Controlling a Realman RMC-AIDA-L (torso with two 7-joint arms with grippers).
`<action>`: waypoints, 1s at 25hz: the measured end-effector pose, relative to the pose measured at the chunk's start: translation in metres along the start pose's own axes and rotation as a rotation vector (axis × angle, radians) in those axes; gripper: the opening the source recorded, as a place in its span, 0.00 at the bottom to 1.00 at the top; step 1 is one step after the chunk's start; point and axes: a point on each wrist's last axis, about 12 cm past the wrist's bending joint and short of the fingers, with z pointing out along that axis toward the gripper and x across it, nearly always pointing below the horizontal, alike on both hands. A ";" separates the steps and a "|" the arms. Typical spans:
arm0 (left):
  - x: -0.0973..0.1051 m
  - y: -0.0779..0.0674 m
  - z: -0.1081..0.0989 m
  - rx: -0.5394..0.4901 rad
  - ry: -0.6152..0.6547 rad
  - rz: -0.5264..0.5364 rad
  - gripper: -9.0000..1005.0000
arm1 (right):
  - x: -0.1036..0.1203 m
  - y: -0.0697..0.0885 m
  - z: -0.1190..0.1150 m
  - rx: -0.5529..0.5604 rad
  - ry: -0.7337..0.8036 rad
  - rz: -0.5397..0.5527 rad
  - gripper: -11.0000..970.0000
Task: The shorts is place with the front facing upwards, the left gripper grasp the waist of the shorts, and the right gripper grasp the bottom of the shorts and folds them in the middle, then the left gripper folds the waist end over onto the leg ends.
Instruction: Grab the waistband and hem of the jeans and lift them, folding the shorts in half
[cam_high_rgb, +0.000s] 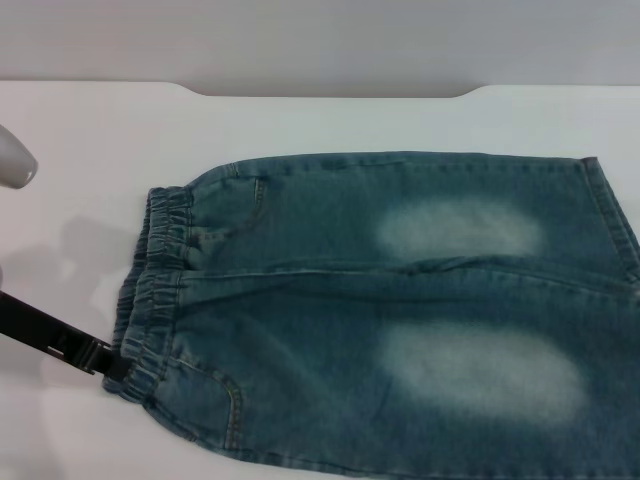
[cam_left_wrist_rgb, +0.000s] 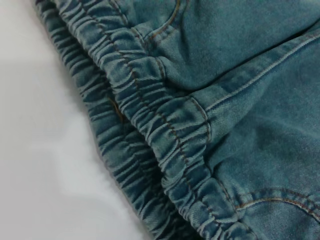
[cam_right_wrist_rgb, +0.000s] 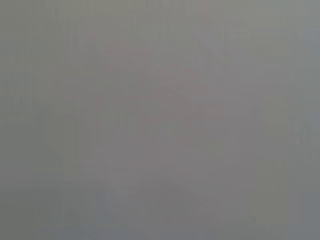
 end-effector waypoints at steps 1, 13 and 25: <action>0.000 0.000 0.000 0.000 0.000 0.000 0.27 | 0.000 0.000 0.000 0.002 0.000 0.001 0.58; -0.004 0.001 -0.002 -0.013 -0.028 0.002 0.04 | -0.009 -0.011 -0.002 -0.035 0.007 0.162 0.58; -0.023 0.004 -0.009 -0.071 -0.114 0.023 0.04 | -0.084 -0.013 0.042 -0.460 0.402 0.257 0.58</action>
